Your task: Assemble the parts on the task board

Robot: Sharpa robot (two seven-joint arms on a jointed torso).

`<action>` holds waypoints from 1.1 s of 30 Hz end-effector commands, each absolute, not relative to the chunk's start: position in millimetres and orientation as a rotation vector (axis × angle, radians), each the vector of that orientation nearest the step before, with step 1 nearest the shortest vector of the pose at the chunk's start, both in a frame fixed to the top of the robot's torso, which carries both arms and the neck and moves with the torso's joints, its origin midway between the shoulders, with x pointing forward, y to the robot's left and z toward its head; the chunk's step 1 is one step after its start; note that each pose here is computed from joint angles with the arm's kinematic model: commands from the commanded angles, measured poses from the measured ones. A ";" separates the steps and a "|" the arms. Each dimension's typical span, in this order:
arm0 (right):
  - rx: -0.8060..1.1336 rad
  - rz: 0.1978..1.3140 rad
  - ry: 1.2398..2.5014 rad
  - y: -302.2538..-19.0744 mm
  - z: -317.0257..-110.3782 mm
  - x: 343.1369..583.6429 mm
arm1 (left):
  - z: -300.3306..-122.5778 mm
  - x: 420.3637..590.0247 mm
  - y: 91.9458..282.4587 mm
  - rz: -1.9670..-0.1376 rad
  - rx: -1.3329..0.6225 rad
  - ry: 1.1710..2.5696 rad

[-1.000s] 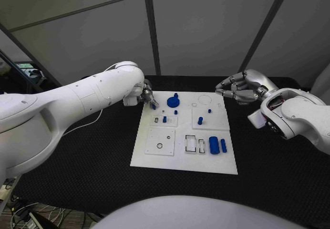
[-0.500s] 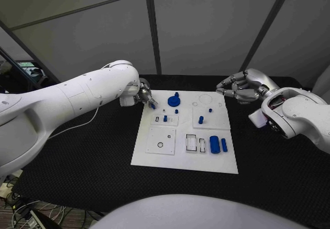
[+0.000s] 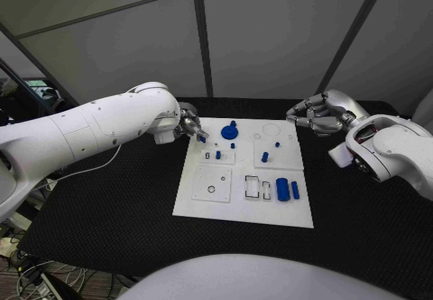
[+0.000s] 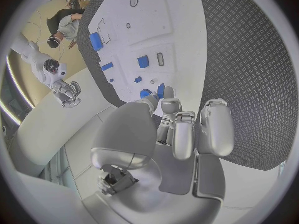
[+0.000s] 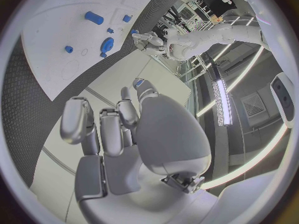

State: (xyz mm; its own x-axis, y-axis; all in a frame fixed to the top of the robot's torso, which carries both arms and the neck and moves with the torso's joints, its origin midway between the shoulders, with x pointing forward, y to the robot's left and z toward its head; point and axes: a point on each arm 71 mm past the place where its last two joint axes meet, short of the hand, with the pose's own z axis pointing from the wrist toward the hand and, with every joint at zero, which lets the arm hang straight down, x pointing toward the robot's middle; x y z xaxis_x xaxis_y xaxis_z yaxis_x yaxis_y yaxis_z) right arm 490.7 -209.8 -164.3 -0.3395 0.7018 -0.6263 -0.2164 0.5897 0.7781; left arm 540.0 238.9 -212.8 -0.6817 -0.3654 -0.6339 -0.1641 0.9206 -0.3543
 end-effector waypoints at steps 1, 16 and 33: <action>0.407 1.001 1.672 -208.6 -164.6 490.6 | -211.5 536.0 235.6 -0.357 -0.374 2.262; 0.407 1.004 1.679 -207.6 -167.0 490.1 | -226.4 520.4 223.5 -0.352 -0.280 2.271; 0.407 1.005 1.682 -207.4 -167.4 489.8 | -233.4 514.8 220.2 -0.331 -0.214 2.326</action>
State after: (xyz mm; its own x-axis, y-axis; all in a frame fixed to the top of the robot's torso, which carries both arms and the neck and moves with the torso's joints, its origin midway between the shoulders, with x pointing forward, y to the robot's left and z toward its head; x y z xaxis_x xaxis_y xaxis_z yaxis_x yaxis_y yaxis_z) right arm 489.9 -208.3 -168.2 -0.3521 0.6996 -0.6217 -0.2106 0.5880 0.7809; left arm 515.7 220.8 -233.4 -0.6821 -0.2847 -0.6735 -0.0788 0.9444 -0.3193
